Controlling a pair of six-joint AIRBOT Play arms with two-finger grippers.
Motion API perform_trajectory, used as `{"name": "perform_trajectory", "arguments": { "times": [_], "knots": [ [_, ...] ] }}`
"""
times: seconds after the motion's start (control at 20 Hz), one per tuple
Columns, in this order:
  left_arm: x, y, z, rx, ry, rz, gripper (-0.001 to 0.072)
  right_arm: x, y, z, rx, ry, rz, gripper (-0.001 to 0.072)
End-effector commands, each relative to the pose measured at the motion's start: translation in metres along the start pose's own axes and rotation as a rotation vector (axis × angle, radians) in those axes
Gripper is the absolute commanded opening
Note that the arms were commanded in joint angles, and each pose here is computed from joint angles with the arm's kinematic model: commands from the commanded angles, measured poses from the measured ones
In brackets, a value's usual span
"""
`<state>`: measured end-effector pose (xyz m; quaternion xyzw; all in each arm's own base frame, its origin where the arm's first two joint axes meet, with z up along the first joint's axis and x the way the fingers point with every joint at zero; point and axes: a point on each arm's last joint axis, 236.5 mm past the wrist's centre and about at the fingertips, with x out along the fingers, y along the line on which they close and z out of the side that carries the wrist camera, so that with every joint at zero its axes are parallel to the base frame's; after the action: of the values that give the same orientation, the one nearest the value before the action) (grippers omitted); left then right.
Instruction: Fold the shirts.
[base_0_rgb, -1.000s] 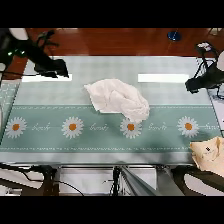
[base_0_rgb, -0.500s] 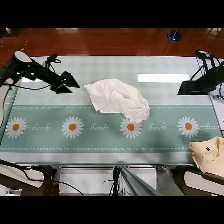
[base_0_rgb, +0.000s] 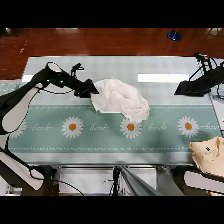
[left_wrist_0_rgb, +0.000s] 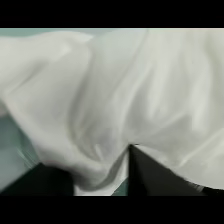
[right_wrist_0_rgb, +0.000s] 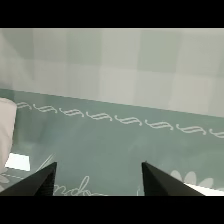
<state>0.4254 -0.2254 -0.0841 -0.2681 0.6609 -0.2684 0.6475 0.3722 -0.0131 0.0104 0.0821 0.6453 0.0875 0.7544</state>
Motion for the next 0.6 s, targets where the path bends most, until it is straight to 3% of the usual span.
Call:
{"name": "perform_trajectory", "arguments": {
  "times": [0.0, 0.05, 0.1, 0.15, 0.2, 0.25, 0.3, 0.35, 0.55],
  "knots": [
    [0.013, -0.007, 0.004, 0.023, -0.022, 0.005, 0.0027, 0.001, 0.001, 0.000, 0.004, 0.003, 0.009, 0.0578],
    [0.012, -0.007, 0.003, 0.022, -0.020, 0.004, 0.0027, 0.001, 0.002, -0.001, -0.011, 0.005, 0.009, 0.0455],
    [0.009, -0.007, 0.002, 0.020, -0.014, 0.001, 0.0027, 0.001, 0.002, -0.001, -0.021, 0.006, 0.010, 0.0395],
    [0.007, -0.006, 0.000, 0.017, -0.005, -0.003, 0.0027, 0.001, 0.002, -0.001, -0.027, 0.005, 0.011, 0.0396],
    [0.004, -0.005, -0.003, 0.013, 0.010, -0.007, 0.0027, 0.001, 0.008, -0.001, -0.043, 0.002, 0.037, 0.0401],
    [0.001, -0.005, -0.006, 0.010, 0.022, -0.012, 0.0027, 0.004, 0.021, -0.002, -0.061, -0.001, 0.097, 0.0458],
    [-0.001, -0.003, -0.007, 0.005, 0.031, -0.015, 0.0027, 0.010, 0.037, -0.005, -0.071, 0.003, 0.173, 0.0572],
    [-0.003, -0.003, -0.009, 0.001, 0.038, -0.018, 0.0027, 0.019, 0.055, -0.012, -0.062, 0.019, 0.264, 0.0611],
    [-0.004, -0.003, -0.013, -0.002, 0.059, -0.024, 0.0027, 0.041, 0.124, -0.034, -0.013, 0.029, 0.656, 0.0612]
  ]
}}
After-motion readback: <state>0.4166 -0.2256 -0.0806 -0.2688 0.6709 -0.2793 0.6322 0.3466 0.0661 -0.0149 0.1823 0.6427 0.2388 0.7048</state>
